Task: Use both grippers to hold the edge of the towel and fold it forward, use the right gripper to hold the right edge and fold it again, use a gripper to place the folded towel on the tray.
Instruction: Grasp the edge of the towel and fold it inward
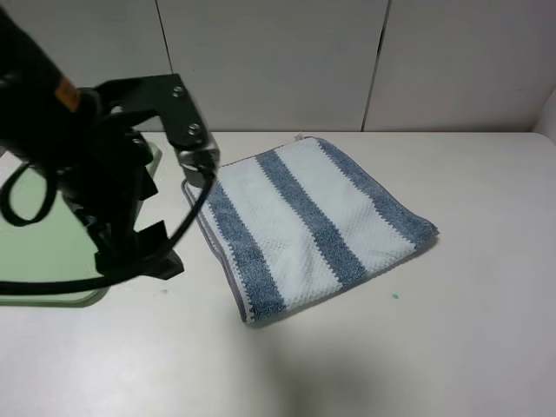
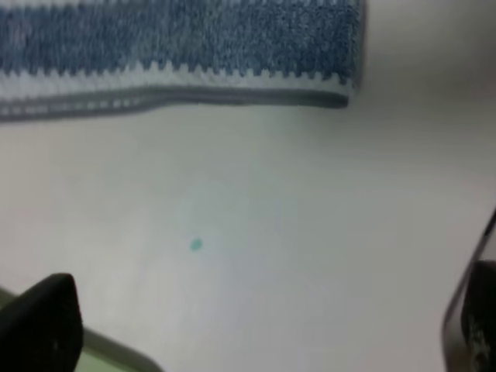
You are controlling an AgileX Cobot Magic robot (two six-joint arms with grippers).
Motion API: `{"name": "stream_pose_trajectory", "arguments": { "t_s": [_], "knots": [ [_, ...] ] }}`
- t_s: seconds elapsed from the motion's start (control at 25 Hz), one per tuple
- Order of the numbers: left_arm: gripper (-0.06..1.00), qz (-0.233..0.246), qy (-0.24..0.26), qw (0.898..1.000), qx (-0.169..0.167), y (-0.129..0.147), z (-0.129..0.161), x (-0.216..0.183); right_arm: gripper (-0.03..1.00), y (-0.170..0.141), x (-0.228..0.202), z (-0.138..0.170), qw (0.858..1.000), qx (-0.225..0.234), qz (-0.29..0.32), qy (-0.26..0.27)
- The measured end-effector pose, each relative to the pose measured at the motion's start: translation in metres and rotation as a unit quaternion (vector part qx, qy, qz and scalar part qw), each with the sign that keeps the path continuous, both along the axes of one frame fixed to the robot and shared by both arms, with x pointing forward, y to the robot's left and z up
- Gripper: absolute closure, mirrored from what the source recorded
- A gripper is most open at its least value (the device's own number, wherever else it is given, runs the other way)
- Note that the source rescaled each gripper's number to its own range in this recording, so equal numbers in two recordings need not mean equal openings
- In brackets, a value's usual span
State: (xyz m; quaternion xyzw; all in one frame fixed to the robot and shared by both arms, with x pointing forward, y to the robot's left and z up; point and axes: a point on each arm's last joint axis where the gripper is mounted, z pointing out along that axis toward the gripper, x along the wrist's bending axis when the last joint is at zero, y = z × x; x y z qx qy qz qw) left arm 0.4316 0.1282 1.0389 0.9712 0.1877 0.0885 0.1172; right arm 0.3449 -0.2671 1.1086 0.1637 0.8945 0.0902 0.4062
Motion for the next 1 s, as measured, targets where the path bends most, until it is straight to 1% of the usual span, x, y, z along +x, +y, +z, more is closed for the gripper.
{"name": "stream_pose_trajectory", "arguments": {
  "t_s": [0.16,0.32,0.4,0.56,0.72,1.0],
  "knots": [
    [-0.03,-0.038,-0.012,0.999,0.013,-0.029,-0.001,0.010,-0.03,0.015,0.021,-0.012,0.998,-0.046,0.013,0.034],
    [-0.03,-0.065,-0.027,0.997,0.025,-0.049,-0.003,0.015,-0.03,0.034,0.044,-0.028,0.993,-0.095,0.049,0.058],
    [-0.03,-0.074,-0.031,0.996,0.035,-0.053,-0.006,0.017,-0.03,0.041,0.056,-0.036,0.989,-0.111,0.066,0.065],
    [-0.03,-0.085,-0.028,0.995,0.053,-0.056,-0.016,0.021,-0.03,0.043,0.080,-0.052,0.983,-0.141,0.081,0.081],
    [-0.03,-0.104,-0.026,0.992,0.064,-0.059,-0.023,0.023,-0.03,0.043,0.100,-0.068,0.979,-0.156,0.089,0.099],
    [-0.03,-0.129,-0.004,0.987,0.092,-0.065,-0.047,0.029,-0.03,0.041,0.129,-0.097,0.975,-0.158,0.088,0.127]
  ]
}}
